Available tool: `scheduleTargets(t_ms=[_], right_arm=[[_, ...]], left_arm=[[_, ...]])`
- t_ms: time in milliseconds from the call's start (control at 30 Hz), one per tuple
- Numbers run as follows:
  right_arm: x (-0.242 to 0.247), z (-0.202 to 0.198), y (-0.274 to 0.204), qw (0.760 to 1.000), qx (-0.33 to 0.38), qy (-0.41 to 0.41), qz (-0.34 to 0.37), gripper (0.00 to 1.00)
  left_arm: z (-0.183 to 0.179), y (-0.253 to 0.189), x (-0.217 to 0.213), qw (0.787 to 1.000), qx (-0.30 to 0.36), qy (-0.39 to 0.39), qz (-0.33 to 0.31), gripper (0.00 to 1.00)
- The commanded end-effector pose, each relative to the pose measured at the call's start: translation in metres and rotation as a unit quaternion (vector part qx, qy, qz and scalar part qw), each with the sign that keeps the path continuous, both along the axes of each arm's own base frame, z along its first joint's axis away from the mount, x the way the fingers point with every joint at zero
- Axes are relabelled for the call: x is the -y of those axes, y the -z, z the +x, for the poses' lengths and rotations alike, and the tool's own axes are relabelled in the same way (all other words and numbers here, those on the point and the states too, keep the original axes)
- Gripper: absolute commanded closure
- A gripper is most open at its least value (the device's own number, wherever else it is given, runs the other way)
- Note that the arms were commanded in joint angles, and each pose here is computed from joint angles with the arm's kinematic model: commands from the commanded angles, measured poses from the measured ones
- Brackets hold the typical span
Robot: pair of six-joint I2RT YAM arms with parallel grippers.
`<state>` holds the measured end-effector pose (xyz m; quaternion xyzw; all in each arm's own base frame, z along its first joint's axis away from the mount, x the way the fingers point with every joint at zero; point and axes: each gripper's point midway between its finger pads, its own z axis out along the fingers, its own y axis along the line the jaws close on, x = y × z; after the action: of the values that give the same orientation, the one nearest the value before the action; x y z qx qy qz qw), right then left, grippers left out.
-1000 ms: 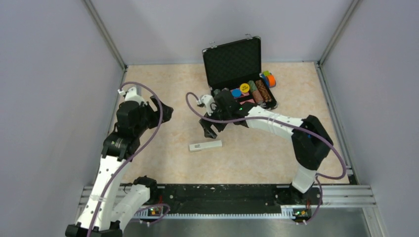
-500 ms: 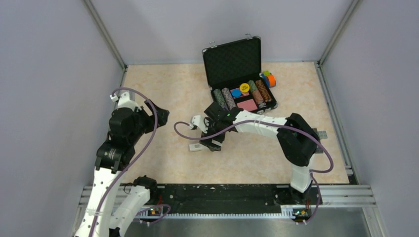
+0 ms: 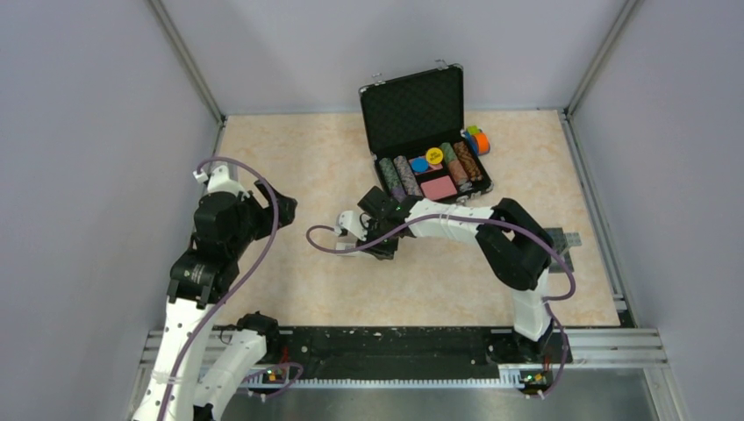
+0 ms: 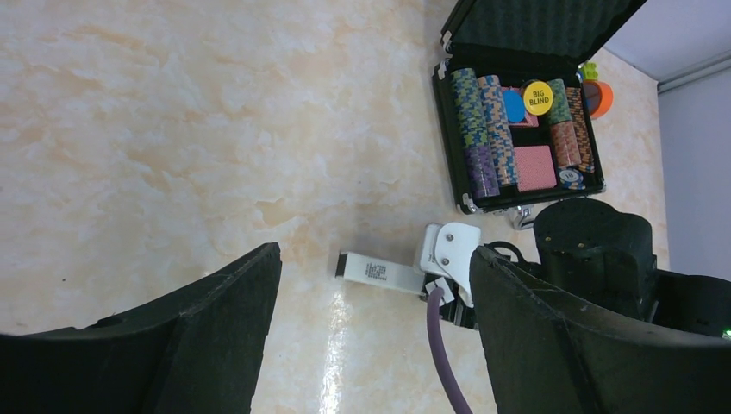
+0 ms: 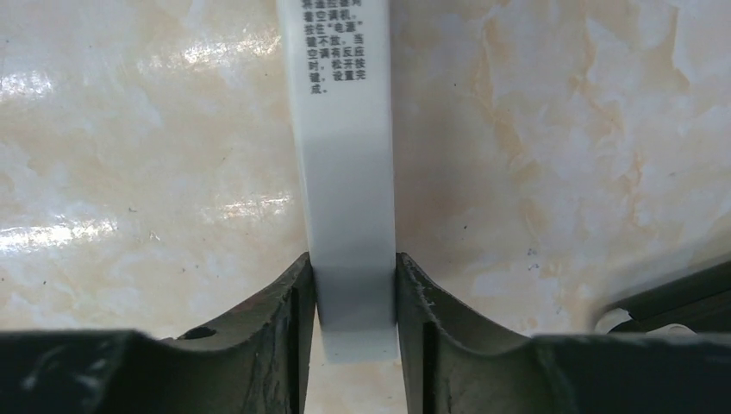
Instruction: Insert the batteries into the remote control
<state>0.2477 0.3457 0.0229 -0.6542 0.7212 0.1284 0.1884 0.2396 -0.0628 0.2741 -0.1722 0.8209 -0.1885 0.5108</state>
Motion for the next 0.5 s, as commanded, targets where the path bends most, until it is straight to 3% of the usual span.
scheduleTargets(t_ms=[0,267,467], right_arm=[[-0.014,-0.004,-0.01,0.999,-0.009,0.012,0.032,0.67],[-0.036,-0.022,-0.052,0.984,-0.07,0.073,0.147,0.8],[-0.052,-0.036,-0.093,0.93,-0.182,0.149,0.281,0.84]], left_arm=[[-0.001,-0.028,-0.004,0.999,0.034,-0.005,-0.001,0.16],[-0.017,-0.052,-0.019,0.996,0.067,-0.051,-0.017,0.17],[-0.028,-0.037,-0.03,0.986,0.075,-0.118,-0.094,0.2]])
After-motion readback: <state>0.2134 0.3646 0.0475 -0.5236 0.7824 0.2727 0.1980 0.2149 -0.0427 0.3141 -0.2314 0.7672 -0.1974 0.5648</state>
